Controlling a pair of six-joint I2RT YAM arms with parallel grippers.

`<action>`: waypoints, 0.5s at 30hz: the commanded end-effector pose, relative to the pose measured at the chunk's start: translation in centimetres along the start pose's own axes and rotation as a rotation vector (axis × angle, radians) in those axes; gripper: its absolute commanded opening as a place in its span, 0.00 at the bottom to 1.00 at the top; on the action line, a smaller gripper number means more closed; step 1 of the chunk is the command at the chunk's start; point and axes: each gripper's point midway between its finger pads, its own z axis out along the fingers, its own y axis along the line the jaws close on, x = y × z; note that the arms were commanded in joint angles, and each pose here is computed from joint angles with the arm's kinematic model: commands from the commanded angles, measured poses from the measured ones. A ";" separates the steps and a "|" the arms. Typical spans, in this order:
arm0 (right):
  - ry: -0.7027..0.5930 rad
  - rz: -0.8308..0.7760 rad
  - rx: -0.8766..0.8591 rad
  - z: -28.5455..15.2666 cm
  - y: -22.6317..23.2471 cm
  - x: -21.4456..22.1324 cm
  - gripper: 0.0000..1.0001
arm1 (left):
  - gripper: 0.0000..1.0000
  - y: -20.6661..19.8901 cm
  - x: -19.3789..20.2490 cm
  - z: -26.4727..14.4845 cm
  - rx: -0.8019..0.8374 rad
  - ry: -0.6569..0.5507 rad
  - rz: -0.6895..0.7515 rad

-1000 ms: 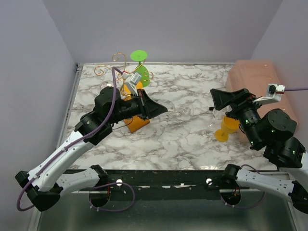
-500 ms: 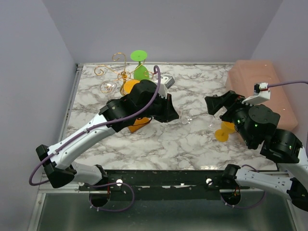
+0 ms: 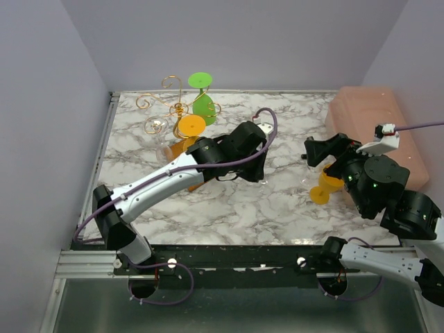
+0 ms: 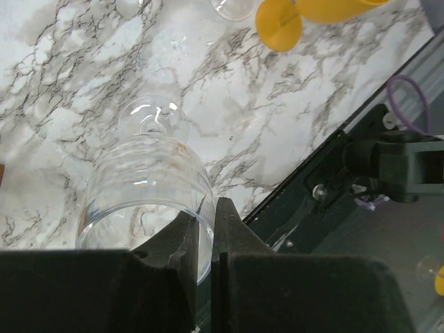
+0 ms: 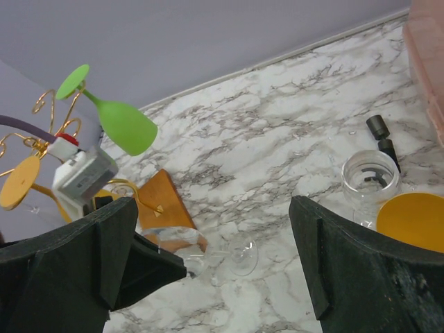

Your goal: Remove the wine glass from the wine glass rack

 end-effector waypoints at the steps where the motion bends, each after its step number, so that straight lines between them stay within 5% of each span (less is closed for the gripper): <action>1: -0.016 -0.032 0.046 -0.2 -1.5 0.1 1.00 | 0.00 0.8 0.3 1.6 -0.084 0.019 0.056; 15: -0.015 -0.038 0.051 -0.3 -2.2 0.6 1.00 | 0.00 2.0 4.1 6.2 -0.107 0.143 0.074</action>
